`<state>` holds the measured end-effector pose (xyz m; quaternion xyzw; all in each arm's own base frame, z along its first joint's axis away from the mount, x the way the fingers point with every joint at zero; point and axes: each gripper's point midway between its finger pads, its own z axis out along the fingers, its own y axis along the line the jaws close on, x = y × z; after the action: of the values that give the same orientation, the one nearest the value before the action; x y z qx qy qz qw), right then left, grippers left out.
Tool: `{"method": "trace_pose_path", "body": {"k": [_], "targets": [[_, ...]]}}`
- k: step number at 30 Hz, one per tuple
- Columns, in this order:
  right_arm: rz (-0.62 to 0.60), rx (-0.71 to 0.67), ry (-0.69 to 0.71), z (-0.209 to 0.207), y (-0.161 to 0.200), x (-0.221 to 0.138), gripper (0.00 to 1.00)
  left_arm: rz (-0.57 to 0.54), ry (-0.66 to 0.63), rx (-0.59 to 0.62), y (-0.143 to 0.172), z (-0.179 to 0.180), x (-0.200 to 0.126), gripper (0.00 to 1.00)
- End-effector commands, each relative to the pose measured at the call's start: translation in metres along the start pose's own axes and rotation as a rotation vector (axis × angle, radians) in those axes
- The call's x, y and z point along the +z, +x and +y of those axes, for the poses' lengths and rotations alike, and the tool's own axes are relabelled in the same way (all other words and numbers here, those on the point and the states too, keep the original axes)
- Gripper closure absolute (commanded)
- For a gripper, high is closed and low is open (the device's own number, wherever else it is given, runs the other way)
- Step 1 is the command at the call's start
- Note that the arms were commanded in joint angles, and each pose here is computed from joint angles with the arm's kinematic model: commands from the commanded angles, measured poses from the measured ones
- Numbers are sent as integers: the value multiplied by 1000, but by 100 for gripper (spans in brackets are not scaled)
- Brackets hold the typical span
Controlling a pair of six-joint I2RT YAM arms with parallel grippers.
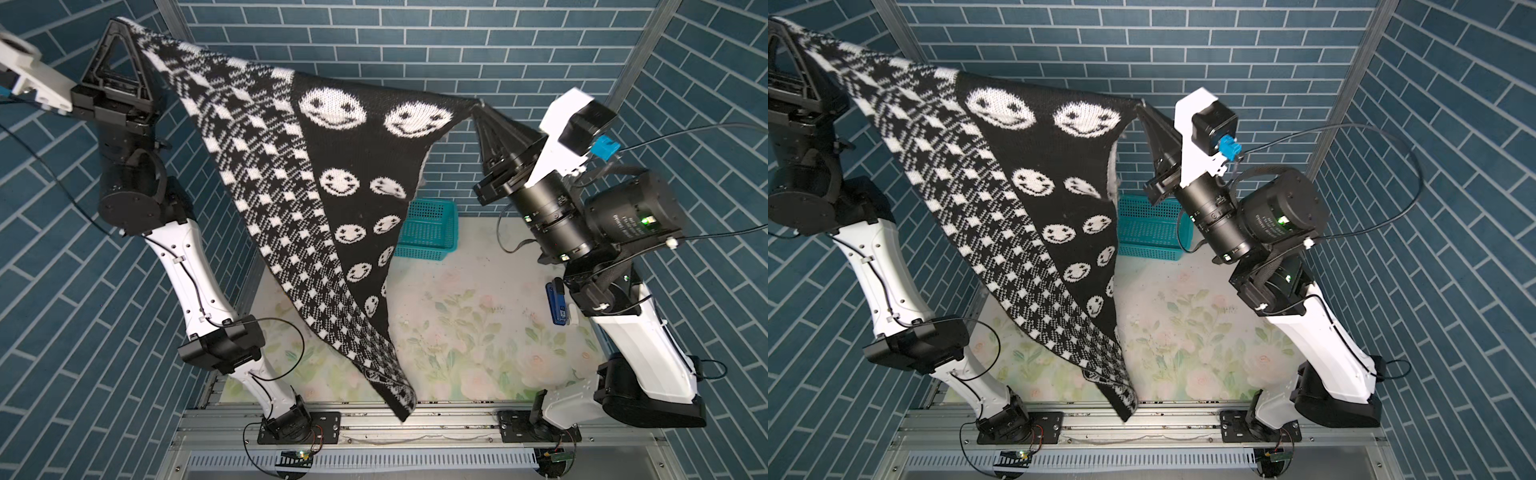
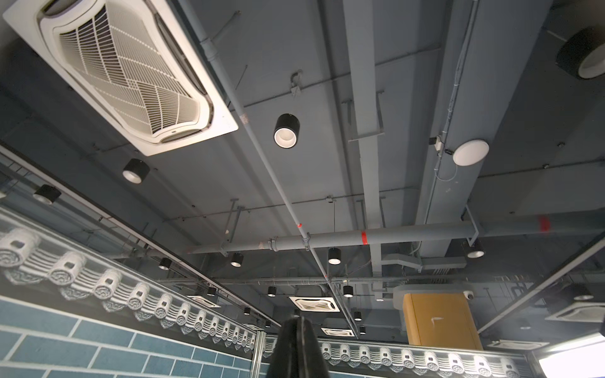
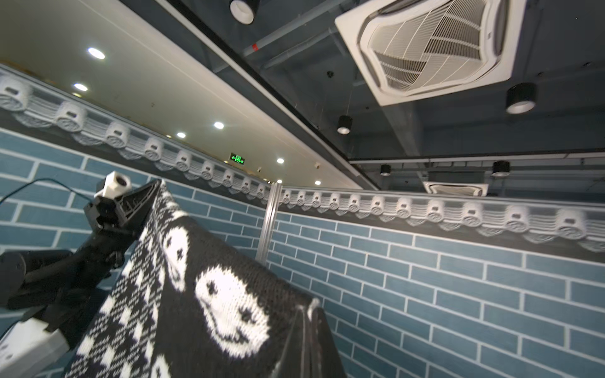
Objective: Roll up the scarf and place it into the basket
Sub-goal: Fold the scarf at the center of the board.
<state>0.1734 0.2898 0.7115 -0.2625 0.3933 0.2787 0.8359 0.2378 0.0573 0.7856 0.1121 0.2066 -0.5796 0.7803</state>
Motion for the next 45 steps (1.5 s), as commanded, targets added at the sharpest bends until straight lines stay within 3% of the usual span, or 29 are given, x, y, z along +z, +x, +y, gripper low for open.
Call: {"method": "trace_pose_path", "body": {"k": [1,5,10,14,18,22,26,29,33,36,38,41,45], "targets": [[-30,117,-109,46,20,-6,100,-13,107,5,-12,-42,-27,100],[33,185,-286,134,53,2,100,-52,79,53,-42,-55,-71,100],[-36,175,-468,217,11,3,100,-36,94,113,-84,-81,-84,100],[-134,160,-384,194,-26,-1,100,5,48,169,-98,-83,-62,100],[-239,146,-85,110,-40,-35,100,4,18,155,-82,-55,-40,100],[-224,124,320,8,-29,-89,100,100,-62,45,4,28,-14,100],[56,-12,868,-91,20,-151,100,303,-190,-134,161,132,0,100],[241,-87,1032,-118,54,-185,100,436,-236,-294,276,179,-13,100],[473,-77,1145,-133,124,-247,100,602,-303,-418,422,201,-46,100],[633,-100,1273,-143,178,-310,100,704,-319,-478,522,192,-74,100],[684,-114,1346,-150,193,-340,100,732,-312,-546,575,186,-89,100],[682,-140,1409,-160,187,-359,100,721,-291,-656,627,184,-99,100],[643,-181,1480,-170,178,-367,100,704,-256,-680,649,178,-87,100]]}}
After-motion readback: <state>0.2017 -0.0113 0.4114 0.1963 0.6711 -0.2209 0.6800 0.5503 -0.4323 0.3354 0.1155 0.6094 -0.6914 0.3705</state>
